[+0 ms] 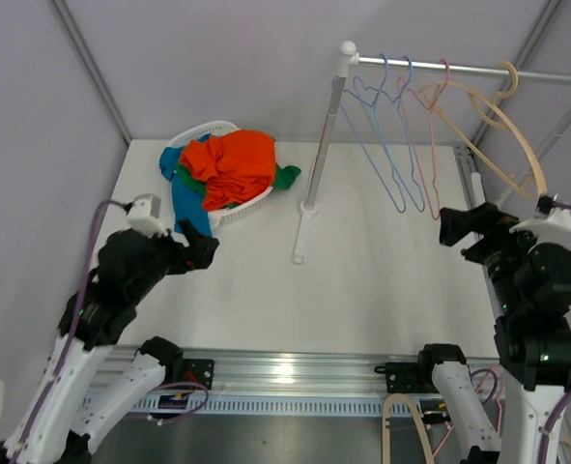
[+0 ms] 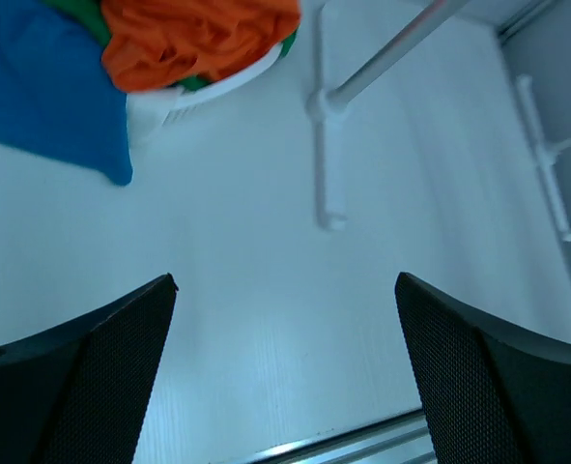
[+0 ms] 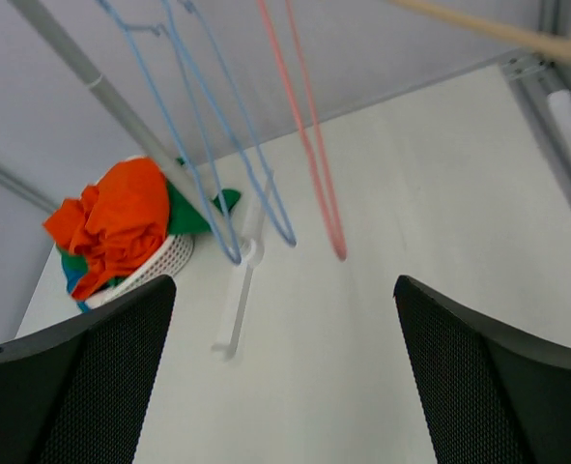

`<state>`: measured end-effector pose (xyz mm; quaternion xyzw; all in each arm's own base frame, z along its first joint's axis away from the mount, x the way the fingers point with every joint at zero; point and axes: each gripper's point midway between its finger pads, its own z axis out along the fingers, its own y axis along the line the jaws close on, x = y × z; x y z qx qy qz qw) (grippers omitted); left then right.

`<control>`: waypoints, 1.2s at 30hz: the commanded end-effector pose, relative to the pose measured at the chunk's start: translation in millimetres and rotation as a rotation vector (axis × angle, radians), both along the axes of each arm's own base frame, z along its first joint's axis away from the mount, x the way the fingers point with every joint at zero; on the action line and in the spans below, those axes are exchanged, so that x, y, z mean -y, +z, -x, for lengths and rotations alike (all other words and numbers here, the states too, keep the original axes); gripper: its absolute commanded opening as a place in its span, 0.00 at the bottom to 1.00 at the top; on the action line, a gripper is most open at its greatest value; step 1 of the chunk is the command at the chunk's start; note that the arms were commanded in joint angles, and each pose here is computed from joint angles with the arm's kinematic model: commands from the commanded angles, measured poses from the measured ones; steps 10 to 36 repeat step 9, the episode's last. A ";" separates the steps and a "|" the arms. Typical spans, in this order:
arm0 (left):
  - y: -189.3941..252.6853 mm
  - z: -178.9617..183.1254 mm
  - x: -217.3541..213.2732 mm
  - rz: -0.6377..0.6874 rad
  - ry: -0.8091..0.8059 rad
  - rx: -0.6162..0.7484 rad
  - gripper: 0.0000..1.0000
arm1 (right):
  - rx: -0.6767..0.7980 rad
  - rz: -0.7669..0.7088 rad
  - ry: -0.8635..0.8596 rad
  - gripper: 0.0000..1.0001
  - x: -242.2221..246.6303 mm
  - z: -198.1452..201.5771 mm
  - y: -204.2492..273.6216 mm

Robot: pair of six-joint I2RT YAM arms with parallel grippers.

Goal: Remove the t-shirt from the hanger

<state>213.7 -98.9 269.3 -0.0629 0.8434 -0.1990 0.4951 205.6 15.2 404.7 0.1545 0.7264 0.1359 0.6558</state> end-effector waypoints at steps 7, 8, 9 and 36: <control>25.6 38.1 -1.0 -0.004 -0.151 0.183 1.00 | 0.004 -0.076 0.210 1.00 -39.8 17.9 -42.4; 22.5 38.9 -1.0 -0.005 -0.153 0.182 0.99 | -0.003 -0.077 0.212 0.99 -40.1 19.0 -44.3; 22.1 39.4 -1.4 -0.001 -0.150 0.185 0.99 | -0.009 -0.075 0.215 1.00 -40.5 19.0 -45.7; 22.1 39.4 -1.4 -0.001 -0.150 0.185 0.99 | -0.009 -0.075 0.215 1.00 -40.5 19.0 -45.7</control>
